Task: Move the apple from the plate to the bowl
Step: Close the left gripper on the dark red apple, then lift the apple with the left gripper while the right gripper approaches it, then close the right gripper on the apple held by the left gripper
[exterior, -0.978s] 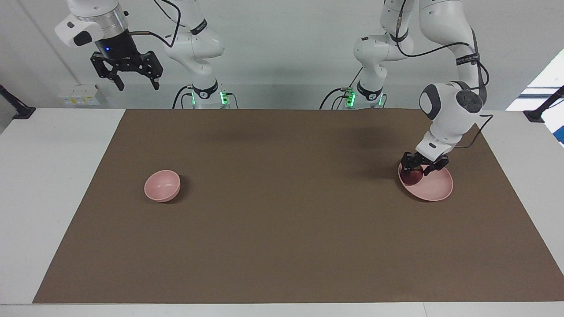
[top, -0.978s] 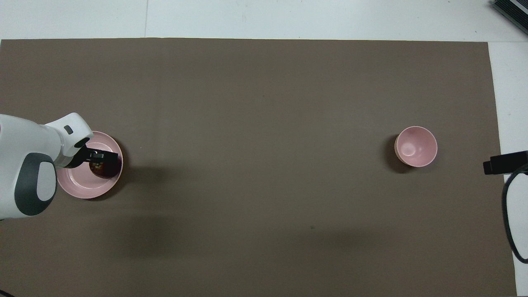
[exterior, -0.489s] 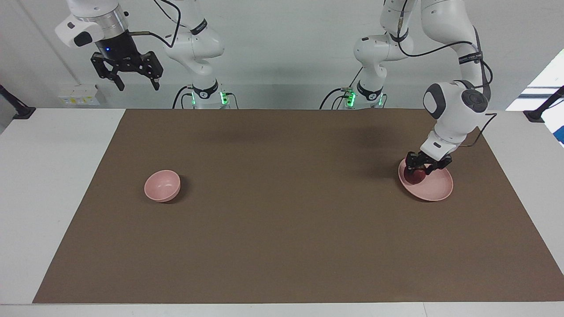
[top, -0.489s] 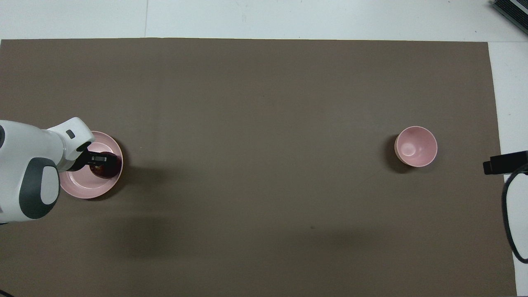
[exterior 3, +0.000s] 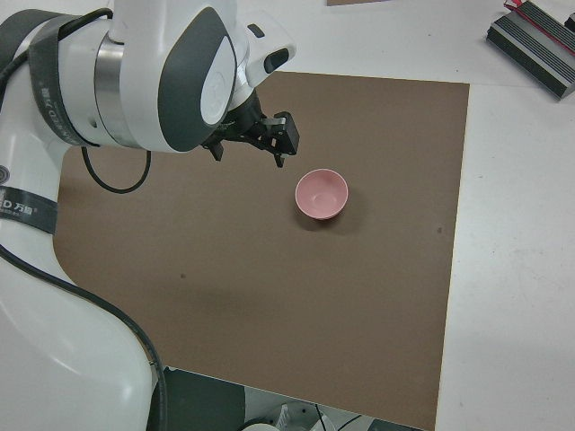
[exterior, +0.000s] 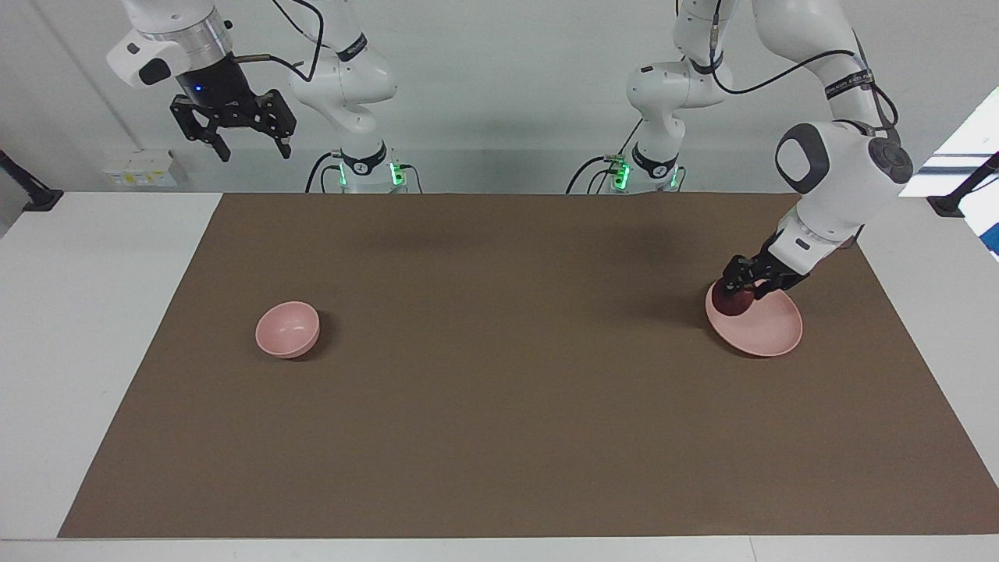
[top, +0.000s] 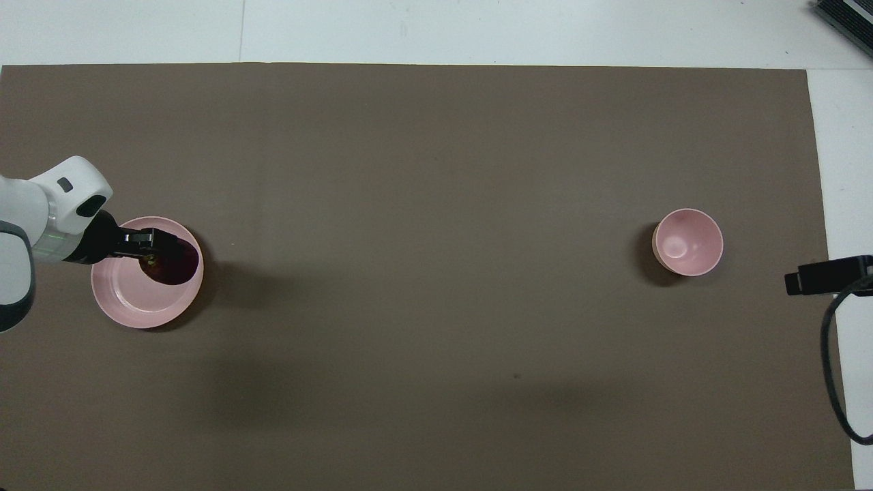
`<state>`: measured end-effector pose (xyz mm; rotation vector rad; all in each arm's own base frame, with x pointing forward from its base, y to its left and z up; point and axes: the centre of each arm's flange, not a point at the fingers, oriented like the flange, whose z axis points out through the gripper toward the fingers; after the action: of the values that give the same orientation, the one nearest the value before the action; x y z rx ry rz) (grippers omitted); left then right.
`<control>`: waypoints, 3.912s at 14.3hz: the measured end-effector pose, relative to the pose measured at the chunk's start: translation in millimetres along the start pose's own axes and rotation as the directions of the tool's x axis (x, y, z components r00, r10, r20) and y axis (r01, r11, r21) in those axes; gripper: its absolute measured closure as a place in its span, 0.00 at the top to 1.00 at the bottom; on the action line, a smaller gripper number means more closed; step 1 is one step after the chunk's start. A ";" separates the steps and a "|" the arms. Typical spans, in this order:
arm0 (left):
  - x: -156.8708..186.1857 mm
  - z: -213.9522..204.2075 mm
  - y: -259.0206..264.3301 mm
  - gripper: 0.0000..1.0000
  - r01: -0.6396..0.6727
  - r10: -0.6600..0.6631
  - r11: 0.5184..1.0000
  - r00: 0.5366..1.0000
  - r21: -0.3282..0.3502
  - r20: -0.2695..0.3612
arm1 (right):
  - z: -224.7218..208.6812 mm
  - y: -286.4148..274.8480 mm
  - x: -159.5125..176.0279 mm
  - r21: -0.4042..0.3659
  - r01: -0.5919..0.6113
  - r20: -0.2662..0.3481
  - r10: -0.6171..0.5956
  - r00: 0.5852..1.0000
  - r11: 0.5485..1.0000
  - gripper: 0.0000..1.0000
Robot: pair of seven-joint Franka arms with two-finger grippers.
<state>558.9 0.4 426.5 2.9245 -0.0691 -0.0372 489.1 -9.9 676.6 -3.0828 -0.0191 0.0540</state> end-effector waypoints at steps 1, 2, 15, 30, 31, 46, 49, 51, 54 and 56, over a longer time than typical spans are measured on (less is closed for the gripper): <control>-0.4 -2.8 6.9 0.66 0.001 -0.001 1.000 1.000 -0.024 0.001 | 0.9 -2.9 -0.3 0.019 -0.009 0.003 0.009 1.000 1.000 1.00; -1.1 -3.0 15.4 0.66 0.003 -0.003 0.999 1.000 -0.054 0.002 | 3.1 -6.3 -0.5 0.046 -0.029 0.012 0.028 1.000 0.999 1.00; -10.8 4.3 152.3 0.66 0.126 -0.108 0.771 0.992 -0.624 0.066 | 78.8 -59.6 17.3 0.323 -0.488 0.337 0.383 0.860 0.811 1.00; -64.4 16.4 348.7 0.66 0.183 -0.358 0.626 0.931 -0.758 -0.071 | 168.8 -161.8 86.5 0.255 -0.879 0.698 0.552 0.456 0.403 1.00; -69.5 16.9 356.5 0.66 0.181 -0.364 0.623 0.928 -0.761 -0.077 | 173.8 -164.3 87.5 0.247 -0.880 0.701 0.552 0.452 0.406 1.00; -82.5 10.2 380.8 0.66 0.182 -0.382 0.601 0.921 -0.778 -0.080 | 181.1 -177.4 95.8 0.281 -0.882 0.673 0.577 0.462 0.378 1.00; -83.0 10.2 381.3 0.66 0.182 -0.383 0.602 0.920 -0.778 -0.080 | 182.1 -177.0 95.6 0.279 -0.883 0.674 0.578 0.460 0.377 1.00; -83.9 10.5 382.5 0.66 0.183 -0.381 0.601 0.921 -0.778 -0.078 | 185.2 -178.4 94.5 0.273 -0.884 0.676 0.577 0.457 0.380 1.00; -84.4 10.7 383.3 0.66 0.184 -0.381 0.601 0.921 -0.778 -0.077 | 187.6 -185.1 91.9 0.269 -0.881 0.678 0.573 0.461 0.390 1.00; -84.4 10.7 383.3 0.66 0.185 -0.382 0.601 0.921 -0.778 -0.076 | 187.8 -185.6 91.7 0.268 -0.880 0.678 0.572 0.461 0.391 0.97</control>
<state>457.4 -371.7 500.1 2.0253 0.3750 0.1901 571.9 187.5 496.9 -2.0598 1.1781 0.7264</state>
